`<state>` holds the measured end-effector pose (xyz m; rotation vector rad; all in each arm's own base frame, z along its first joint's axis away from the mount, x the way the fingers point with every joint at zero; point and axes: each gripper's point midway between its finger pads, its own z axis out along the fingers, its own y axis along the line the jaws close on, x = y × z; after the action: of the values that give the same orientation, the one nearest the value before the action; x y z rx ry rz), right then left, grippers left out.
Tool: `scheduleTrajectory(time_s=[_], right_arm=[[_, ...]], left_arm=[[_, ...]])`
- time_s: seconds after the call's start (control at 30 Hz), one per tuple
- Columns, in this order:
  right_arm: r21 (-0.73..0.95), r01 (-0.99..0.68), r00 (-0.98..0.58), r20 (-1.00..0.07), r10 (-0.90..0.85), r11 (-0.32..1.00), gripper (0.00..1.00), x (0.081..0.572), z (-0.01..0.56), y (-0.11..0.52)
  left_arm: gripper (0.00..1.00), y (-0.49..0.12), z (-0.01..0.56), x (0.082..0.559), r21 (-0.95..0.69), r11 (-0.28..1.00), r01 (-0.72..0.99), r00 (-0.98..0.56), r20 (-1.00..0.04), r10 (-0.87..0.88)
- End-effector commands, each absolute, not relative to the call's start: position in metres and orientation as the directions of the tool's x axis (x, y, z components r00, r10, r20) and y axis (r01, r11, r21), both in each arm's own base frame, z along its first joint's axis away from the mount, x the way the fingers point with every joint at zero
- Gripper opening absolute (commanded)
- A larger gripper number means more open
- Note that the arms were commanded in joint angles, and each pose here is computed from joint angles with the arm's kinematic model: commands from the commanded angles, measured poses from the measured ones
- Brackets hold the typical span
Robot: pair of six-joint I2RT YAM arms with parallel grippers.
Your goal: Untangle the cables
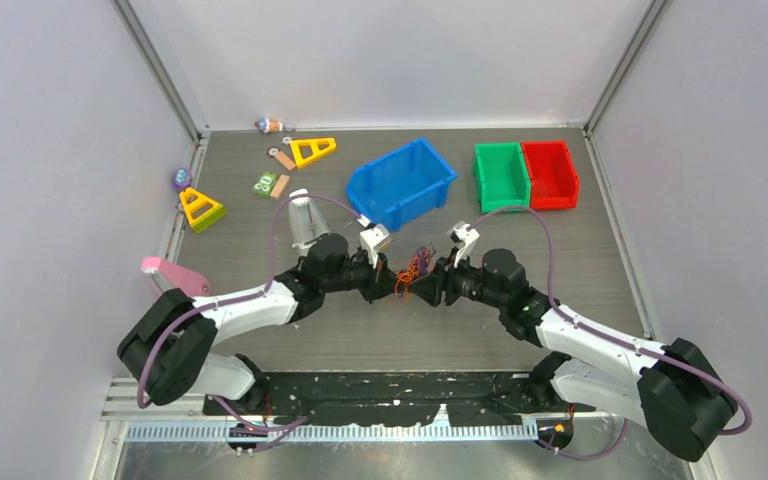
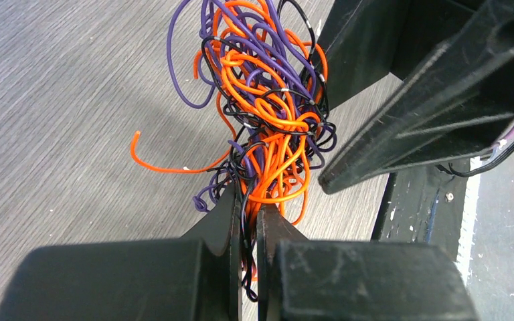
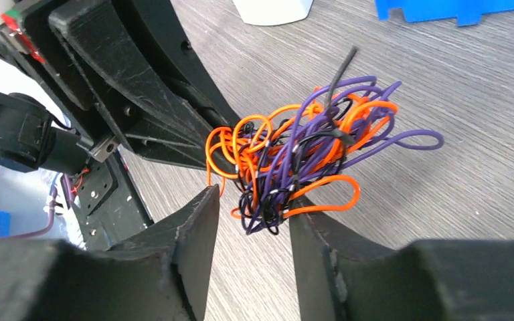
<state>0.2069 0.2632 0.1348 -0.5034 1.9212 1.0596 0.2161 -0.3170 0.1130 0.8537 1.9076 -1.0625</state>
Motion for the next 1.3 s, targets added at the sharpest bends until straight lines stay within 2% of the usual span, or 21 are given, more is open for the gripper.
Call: scheduleTrajectory(time_s=[0.0,0.07,0.17,0.27,0.33,0.4,0.43,0.47,0.5,0.53,0.57,0.63,0.73,0.83,0.9,0.93,0.97,1.0,1.07,1.13,1.27], right_arm=[[0.474,-0.694,-0.491,-0.862,0.126,0.542,0.41,0.215,0.157,0.267],[0.478,-0.688,-0.496,-0.859,0.127,0.546,0.35,0.218,0.157,0.269],[0.483,-0.684,-0.502,-0.855,0.128,0.546,0.34,0.221,0.158,0.272],[0.483,-0.645,-0.516,-0.847,0.129,0.592,0.08,0.228,0.154,0.267],[0.462,-0.568,-0.518,-0.843,0.141,0.681,0.06,0.238,0.145,0.251],[0.433,-0.418,-0.505,-0.842,0.192,0.798,0.06,0.251,0.136,0.221],[0.381,-0.287,-0.502,-0.841,0.200,0.879,0.05,0.257,0.120,0.193],[0.383,-0.215,-0.479,-0.843,0.244,0.899,0.05,0.259,0.123,0.178],[0.309,-0.069,-0.471,-0.848,0.242,0.949,0.05,0.260,0.108,0.146],[0.331,0.015,-0.445,-0.843,0.302,0.944,0.05,0.259,0.111,0.132],[0.264,0.149,-0.424,-0.853,0.303,0.953,0.05,0.255,0.101,0.101],[0.270,0.295,-0.355,-0.860,0.367,0.917,0.05,0.246,0.103,0.070],[0.290,0.391,-0.293,-0.861,0.416,0.874,0.05,0.237,0.102,0.047],[0.313,0.383,-0.269,-0.863,0.429,0.869,0.05,0.235,0.107,0.045],[0.282,0.293,-0.313,-0.875,0.370,0.914,0.05,0.238,0.110,0.057],[0.328,0.170,-0.346,-0.863,0.368,0.929,0.05,0.242,0.116,0.082],[0.279,0.063,-0.376,-0.883,0.281,0.958,0.05,0.243,0.118,0.094],[0.318,-0.105,-0.396,-0.882,0.253,0.942,0.05,0.242,0.129,0.125],[0.352,-0.285,-0.416,-0.883,0.216,0.891,0.05,0.236,0.139,0.157],[0.355,-0.299,-0.423,-0.881,0.211,0.886,0.06,0.239,0.143,0.163],[0.286,-0.187,-0.476,-0.863,0.168,0.940,0.08,0.245,0.121,0.146]], left_arm=[[0.00,-0.326,0.134,0.212,-0.363,0.356,0.861,-0.434,-0.889,0.144],[0.00,-0.327,0.135,0.210,-0.364,0.346,0.865,-0.431,-0.891,0.142],[0.00,-0.327,0.138,0.207,-0.364,0.324,0.873,-0.425,-0.895,0.138],[0.00,-0.326,0.137,0.210,-0.358,0.345,0.868,-0.423,-0.896,0.135],[0.00,-0.316,0.132,0.224,-0.334,0.447,0.830,-0.430,-0.894,0.130],[0.00,-0.298,0.124,0.242,-0.290,0.578,0.763,-0.433,-0.893,0.125],[0.00,-0.287,0.122,0.251,-0.266,0.643,0.718,-0.433,-0.894,0.113],[0.00,-0.275,0.119,0.260,-0.244,0.702,0.669,-0.434,-0.895,0.102],[0.00,-0.261,0.116,0.267,-0.235,0.754,0.613,-0.440,-0.894,0.080],[0.00,-0.246,0.113,0.275,-0.213,0.808,0.549,-0.440,-0.896,0.062],[0.00,-0.230,0.109,0.283,-0.187,0.860,0.475,-0.446,-0.894,0.052],[0.00,-0.197,0.104,0.293,-0.123,0.944,0.307,-0.460,-0.887,0.033],[0.00,-0.167,0.103,0.298,-0.067,0.985,0.159,-0.466,-0.885,0.015],[0.00,-0.165,0.105,0.297,-0.072,0.984,0.162,-0.451,-0.893,0.009],[0.00,-0.168,0.106,0.296,-0.082,0.980,0.180,-0.447,-0.895,0.008],[0.00,-0.173,0.108,0.296,-0.091,0.975,0.204,-0.443,-0.896,0.009],[0.00,-0.179,0.108,0.295,-0.100,0.966,0.239,-0.442,-0.897,0.016],[0.00,-0.186,0.110,0.293,-0.109,0.953,0.281,-0.439,-0.898,0.027],[0.00,-0.195,0.111,0.290,-0.122,0.933,0.338,-0.434,-0.900,0.039],[0.00,-0.184,0.110,0.293,-0.109,0.958,0.266,-0.438,-0.899,0.019],[0.00,-0.137,0.113,0.298,-0.016,0.999,0.029,-0.436,-0.900,-0.002]])
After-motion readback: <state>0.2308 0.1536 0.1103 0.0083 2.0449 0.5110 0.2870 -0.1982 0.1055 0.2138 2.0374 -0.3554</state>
